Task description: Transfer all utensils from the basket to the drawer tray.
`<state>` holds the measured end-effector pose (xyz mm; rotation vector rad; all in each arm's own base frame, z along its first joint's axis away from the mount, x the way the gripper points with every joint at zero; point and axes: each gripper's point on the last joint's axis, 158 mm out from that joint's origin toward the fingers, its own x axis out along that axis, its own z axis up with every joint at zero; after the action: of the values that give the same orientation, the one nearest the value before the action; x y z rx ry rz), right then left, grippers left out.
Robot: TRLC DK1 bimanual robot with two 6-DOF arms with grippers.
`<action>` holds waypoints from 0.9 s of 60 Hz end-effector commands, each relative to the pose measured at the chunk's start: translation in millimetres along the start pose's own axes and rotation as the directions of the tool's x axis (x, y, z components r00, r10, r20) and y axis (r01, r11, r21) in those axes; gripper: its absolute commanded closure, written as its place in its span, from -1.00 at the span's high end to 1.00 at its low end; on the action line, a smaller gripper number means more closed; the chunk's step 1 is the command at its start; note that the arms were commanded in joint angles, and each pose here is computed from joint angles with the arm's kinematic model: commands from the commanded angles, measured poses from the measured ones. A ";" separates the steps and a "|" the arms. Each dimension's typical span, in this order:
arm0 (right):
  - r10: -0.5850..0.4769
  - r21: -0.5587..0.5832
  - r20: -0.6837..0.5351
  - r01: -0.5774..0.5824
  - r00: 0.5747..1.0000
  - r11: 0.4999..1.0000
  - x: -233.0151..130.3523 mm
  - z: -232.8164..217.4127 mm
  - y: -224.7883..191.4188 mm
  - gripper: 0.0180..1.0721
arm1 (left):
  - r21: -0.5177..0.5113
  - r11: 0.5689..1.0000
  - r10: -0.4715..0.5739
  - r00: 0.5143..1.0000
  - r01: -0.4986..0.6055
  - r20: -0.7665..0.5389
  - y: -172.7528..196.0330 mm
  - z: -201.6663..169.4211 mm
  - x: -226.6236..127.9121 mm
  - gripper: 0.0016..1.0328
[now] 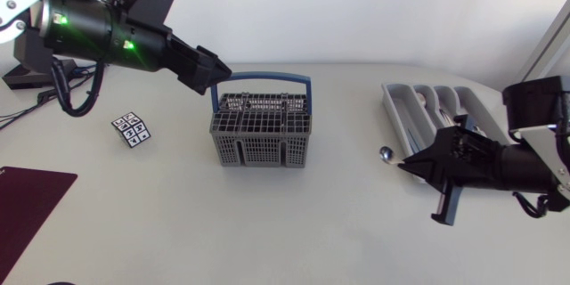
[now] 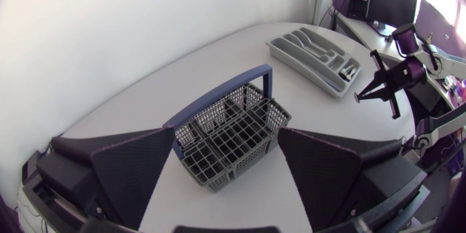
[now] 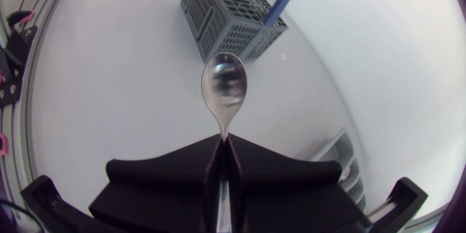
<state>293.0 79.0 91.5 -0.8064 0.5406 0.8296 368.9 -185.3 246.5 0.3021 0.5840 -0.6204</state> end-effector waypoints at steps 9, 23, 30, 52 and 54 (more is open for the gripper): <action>0.056 -0.041 -0.089 -0.060 0.994 0.997 -8.9 -65.2 -14.0 -0.88 | 0.005 0.999 0.039 0.999 -0.039 -0.035 12.9 -22.3 -0.2 0.92; 0.064 -0.065 -0.164 -0.076 0.984 0.995 -15.4 -119.7 -42.5 -0.88 | 0.009 0.988 0.153 0.988 -0.153 0.014 31.5 -28.3 -5.3 0.92; 0.057 -0.075 -0.196 -0.073 0.979 0.995 -17.8 -143.3 -59.9 -0.88 | 0.002 0.982 0.187 0.981 -0.188 0.040 38.2 -29.8 -13.2 0.92; 0.051 -0.068 -0.316 -0.076 0.947 0.995 -18.9 -224.1 -102.9 -0.88 | -0.001 0.970 0.242 0.966 -0.243 0.092 43.0 -33.4 -31.1 0.92; 0.046 -0.069 -0.328 -0.073 0.944 0.995 -18.0 -230.9 -105.8 -0.88 | -0.002 0.970 0.244 0.965 -0.245 0.094 42.8 -35.2 -30.7 0.92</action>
<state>338.0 -143.3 19.9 -0.9816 0.8249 0.7713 363.8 -128.8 252.9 0.3316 0.4345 -0.4098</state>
